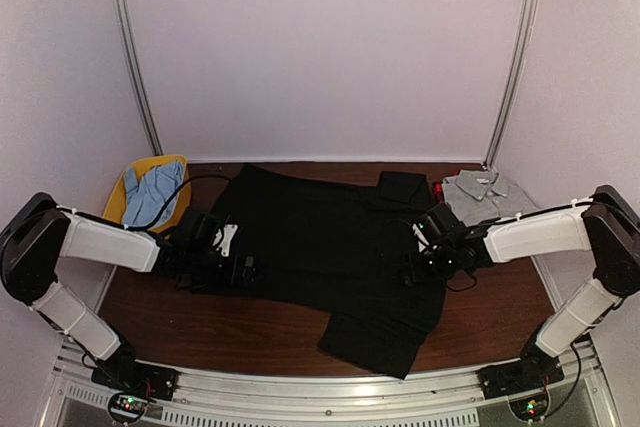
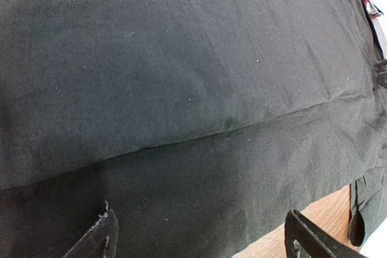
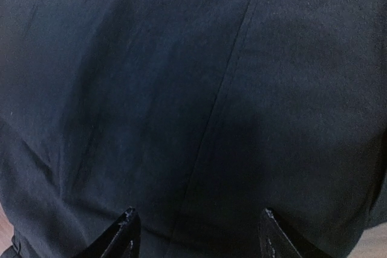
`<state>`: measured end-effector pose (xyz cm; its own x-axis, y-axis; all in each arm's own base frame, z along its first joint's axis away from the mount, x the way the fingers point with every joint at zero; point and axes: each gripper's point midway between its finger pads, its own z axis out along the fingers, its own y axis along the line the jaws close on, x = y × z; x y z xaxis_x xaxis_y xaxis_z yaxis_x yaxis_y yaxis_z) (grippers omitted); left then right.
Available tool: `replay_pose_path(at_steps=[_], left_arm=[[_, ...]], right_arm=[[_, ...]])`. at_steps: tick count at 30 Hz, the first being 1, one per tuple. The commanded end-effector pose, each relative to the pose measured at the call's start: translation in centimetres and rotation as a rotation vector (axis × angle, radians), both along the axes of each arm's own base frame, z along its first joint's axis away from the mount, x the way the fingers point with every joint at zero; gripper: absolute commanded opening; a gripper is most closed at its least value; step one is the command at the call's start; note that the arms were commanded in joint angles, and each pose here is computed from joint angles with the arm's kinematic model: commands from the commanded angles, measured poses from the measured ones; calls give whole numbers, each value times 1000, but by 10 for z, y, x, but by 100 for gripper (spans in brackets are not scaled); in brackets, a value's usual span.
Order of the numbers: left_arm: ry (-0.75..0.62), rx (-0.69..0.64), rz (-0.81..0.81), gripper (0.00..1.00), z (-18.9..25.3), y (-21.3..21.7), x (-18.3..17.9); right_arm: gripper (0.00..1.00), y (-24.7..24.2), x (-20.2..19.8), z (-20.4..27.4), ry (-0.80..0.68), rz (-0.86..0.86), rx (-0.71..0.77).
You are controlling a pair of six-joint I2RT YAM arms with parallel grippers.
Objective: Fold and stack the long sleeve shirts
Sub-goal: Adjust the flattened shirt at the center of the board.
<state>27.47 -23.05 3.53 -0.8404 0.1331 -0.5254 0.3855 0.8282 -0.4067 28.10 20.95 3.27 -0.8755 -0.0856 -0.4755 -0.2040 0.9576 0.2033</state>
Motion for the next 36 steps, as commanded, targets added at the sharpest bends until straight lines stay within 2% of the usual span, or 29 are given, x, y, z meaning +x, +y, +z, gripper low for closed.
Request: replay_pose_path(at_steps=[1,6,14,17,20,23,28,31,36], left_arm=[[92,12,2,97,-23,9,-25],[144,27,7,94,-35,18,-47],[202,49,-27,88,-38,12,-94],[168,45,-15,88,-27,11,-91],[83,83,17,93,-12,12,-70],[-8,115,15,98,12,2,-42],[-91,105,6,98,41,-17,-12],[-125,98,8,98,56,-22,-1],[-165,87,16,98,77,-21,11]], right_arm=[[68,-11,16,-15,-19,-70,-21],[68,-31,16,-29,18,-102,-89],[68,-75,20,-19,35,-175,-202],[69,-73,21,-2,-4,-162,-201],[70,-49,12,27,-85,-77,-159],[73,-23,-11,49,-136,12,-134],[79,16,-74,67,-158,185,-29],[84,37,-115,69,-141,298,32],[83,65,-177,56,-88,478,50]])
